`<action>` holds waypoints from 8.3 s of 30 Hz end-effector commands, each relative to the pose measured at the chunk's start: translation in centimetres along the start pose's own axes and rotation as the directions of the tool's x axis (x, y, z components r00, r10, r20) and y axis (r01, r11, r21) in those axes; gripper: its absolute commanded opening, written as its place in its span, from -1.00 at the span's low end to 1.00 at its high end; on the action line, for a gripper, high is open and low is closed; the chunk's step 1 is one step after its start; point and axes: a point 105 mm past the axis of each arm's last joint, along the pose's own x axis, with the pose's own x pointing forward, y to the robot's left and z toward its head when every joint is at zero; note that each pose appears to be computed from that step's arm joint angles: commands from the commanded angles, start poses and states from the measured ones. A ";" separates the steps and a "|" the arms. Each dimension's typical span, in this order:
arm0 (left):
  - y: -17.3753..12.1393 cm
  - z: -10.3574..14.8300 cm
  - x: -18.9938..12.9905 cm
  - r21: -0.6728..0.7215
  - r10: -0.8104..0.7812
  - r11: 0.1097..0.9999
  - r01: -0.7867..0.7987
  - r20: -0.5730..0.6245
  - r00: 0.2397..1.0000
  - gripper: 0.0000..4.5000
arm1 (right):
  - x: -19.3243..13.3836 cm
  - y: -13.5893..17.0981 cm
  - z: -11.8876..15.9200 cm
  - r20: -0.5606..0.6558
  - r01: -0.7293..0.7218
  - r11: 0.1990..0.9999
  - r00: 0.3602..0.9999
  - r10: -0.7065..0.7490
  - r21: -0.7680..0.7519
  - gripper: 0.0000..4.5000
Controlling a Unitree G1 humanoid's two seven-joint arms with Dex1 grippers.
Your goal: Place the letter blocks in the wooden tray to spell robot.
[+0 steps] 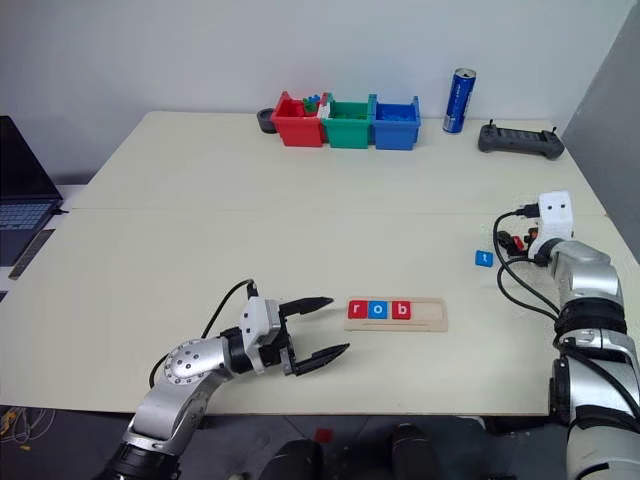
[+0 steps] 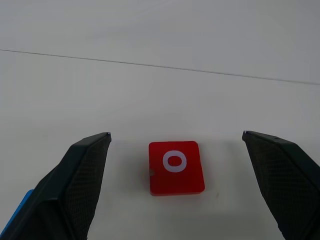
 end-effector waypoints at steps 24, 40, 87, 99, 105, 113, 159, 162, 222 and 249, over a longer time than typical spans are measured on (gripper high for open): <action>0.3 1.4 -0.3 0.037 0.008 0.999 -0.009 0.027 1.000 1.00 | -0.5 -0.1 0.4 0.007 -0.023 1.000 1.000 0.023 0.002 -0.36; 0.1 0.3 -1.1 0.036 -0.001 0.999 0.000 0.021 1.000 1.00 | -11.8 6.9 -6.0 -0.235 -0.046 0.998 0.971 0.055 0.045 -0.36; 0.8 1.3 -0.4 0.052 0.023 0.998 -0.024 0.032 0.999 1.00 | -12.6 10.7 -2.4 -0.246 -0.596 0.587 0.785 0.568 -0.547 0.99; 0.8 1.2 -0.3 0.048 0.025 0.999 -0.027 0.039 0.999 1.00 | -11.6 5.5 -2.3 -0.393 -0.653 0.300 0.695 0.602 -0.696 0.99; 0.9 1.2 -0.2 0.051 0.028 0.998 -0.030 0.041 0.999 1.00 | -11.6 4.8 -2.5 -0.413 -0.673 0.272 0.671 0.615 -0.687 0.99; 0.9 1.2 0.0 0.054 0.024 0.998 -0.026 0.048 0.999 1.00 | -11.8 3.8 -3.7 -0.474 -0.713 0.202 0.623 0.622 -0.672 0.99; 0.8 1.3 -0.1 0.060 0.023 0.998 -0.026 0.048 0.999 1.00 | -10.8 11.6 -1.8 -0.345 -0.741 0.187 0.501 0.793 -0.646 -0.35; 0.8 1.3 -0.2 0.058 0.024 0.998 -0.027 0.047 0.999 1.00 | -11.0 13.1 -1.9 -0.337 -0.746 0.181 0.486 0.806 -0.641 -0.35; 0.7 1.6 -0.4 0.060 0.029 0.998 -0.031 0.032 0.999 1.00 | -9.2 15.2 -3.7 -0.387 -0.763 0.150 0.474 0.791 -0.629 -0.03; 0.8 1.8 -0.3 0.067 0.009 0.998 -0.011 0.033 0.999 1.00 | -9.5 12.3 -3.3 -0.362 -0.736 0.225 0.546 0.755 -0.639 -0.34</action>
